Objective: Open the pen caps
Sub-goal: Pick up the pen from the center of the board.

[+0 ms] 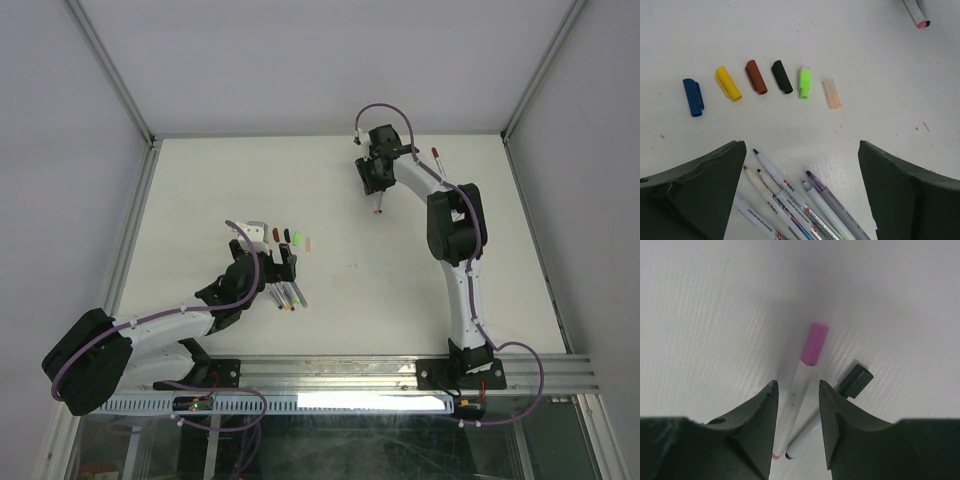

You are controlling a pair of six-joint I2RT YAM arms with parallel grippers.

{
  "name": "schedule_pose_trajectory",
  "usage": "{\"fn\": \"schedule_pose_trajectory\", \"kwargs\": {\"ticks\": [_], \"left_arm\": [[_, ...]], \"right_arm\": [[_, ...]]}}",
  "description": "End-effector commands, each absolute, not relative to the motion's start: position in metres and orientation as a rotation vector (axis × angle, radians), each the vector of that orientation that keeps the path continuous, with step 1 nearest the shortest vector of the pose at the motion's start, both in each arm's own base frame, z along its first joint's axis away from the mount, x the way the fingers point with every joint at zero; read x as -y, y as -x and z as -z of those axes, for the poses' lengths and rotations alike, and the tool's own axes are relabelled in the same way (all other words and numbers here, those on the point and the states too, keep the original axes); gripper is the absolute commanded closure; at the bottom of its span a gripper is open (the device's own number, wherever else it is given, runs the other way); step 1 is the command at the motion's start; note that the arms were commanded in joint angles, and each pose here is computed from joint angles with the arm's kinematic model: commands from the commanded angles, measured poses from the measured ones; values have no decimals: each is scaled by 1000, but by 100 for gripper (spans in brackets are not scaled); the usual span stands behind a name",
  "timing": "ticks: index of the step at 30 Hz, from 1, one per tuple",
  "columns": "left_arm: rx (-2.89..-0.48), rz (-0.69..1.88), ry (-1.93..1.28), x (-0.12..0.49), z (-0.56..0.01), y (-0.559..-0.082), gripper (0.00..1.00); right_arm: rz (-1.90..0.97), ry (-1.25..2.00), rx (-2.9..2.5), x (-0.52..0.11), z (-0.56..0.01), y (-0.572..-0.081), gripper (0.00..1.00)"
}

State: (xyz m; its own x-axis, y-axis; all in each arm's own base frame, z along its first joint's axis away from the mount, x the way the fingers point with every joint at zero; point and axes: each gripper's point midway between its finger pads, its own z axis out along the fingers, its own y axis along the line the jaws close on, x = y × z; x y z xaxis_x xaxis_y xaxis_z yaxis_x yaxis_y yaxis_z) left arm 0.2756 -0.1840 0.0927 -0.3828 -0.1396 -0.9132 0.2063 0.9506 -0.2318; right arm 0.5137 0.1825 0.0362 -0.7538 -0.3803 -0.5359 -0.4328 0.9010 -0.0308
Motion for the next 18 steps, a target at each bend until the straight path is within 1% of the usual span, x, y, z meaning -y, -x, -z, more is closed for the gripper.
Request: {"fn": "schedule_pose_trajectory", "kwargs": {"ticks": [1, 5, 6, 8, 9, 10, 13, 16, 18], "left_arm": [[-1863, 393, -35, 187, -111, -284, 1], [-1863, 393, -34, 187, -111, -284, 1], [-1864, 393, -36, 187, -110, -284, 1], [-1862, 395, -35, 187, -111, -284, 1], [-1862, 395, -35, 187, -111, -284, 1], [-1862, 394, -35, 187, -111, -283, 1], [-1859, 395, -32, 186, -111, -283, 1], [-1857, 397, -31, 185, -111, -282, 1], [-1853, 401, -29, 185, -112, -282, 1]], "right_arm": [[-101, 568, -2482, -186, -46, -525, 63], [-92, 592, -2500, -187, -37, -519, 67], [-90, 601, -2503, -188, -36, -517, 70], [-69, 626, -2503, -191, -34, -512, 73], [-63, 642, -2499, -193, -35, -510, 77], [-58, 654, -2494, -195, -36, -507, 79], [-43, 710, -2484, -202, -36, -497, 90], [-48, 783, -2458, -213, -41, -483, 94], [-87, 838, -2445, -223, -44, -470, 94]]}}
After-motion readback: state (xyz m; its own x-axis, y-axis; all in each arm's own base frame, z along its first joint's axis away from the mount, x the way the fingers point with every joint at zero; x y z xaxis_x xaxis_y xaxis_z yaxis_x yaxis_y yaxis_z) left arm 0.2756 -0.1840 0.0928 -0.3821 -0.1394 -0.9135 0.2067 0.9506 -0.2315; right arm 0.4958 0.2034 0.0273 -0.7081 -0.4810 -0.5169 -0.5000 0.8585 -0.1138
